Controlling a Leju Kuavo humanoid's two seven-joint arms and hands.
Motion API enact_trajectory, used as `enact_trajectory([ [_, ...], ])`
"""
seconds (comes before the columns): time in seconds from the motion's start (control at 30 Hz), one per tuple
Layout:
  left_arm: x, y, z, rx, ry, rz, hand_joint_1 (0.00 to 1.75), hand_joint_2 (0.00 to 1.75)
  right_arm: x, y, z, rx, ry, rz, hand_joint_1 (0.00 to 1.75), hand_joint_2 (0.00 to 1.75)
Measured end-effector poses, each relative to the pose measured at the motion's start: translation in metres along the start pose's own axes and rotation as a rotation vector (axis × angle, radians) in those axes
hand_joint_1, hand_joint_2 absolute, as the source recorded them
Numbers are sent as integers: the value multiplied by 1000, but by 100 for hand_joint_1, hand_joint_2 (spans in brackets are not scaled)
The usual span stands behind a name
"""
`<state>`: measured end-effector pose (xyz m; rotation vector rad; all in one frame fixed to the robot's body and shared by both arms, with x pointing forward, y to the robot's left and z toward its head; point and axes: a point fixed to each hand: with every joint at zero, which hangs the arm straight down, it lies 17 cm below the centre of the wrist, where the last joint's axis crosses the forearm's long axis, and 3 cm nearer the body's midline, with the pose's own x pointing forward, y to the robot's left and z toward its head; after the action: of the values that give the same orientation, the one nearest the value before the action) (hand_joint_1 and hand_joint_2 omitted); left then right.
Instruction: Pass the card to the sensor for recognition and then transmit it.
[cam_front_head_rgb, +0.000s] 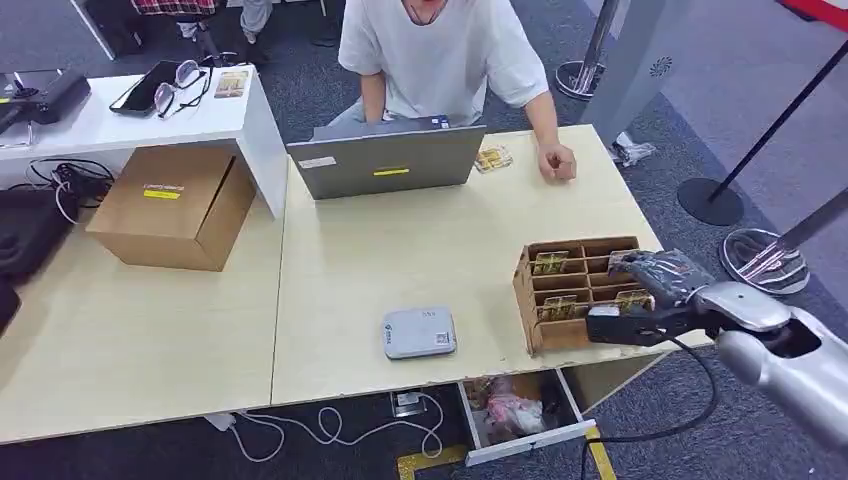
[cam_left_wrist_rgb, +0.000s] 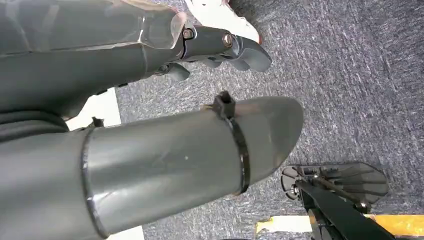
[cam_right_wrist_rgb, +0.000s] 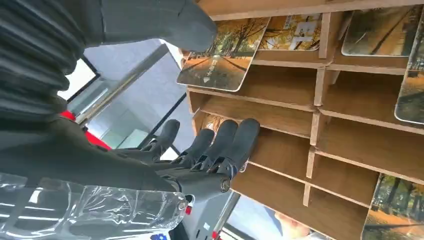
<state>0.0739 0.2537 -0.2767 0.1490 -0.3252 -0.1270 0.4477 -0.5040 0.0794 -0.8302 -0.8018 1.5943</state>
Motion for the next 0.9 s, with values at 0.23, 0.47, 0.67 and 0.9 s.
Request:
enact_trajectory([
  [0.23, 0, 0, 0, 0, 0, -2, 0, 0, -3, 3, -1, 9, 6, -1, 68, 175],
  [0.47, 0, 0, 0, 0, -1, -3, 0, 0, -3, 4, -1, 7, 8, -9, 66, 175],
  [0.67, 0, 0, 0, -3, -5, -14, 0, 0, -5, 4, 0, -10, 24, -42, 89, 175],
  [0.9, 0, 1, 0, -7, -4, -15, 0, 0, -6, 11, 3, -8, 30, -43, 140, 175],
])
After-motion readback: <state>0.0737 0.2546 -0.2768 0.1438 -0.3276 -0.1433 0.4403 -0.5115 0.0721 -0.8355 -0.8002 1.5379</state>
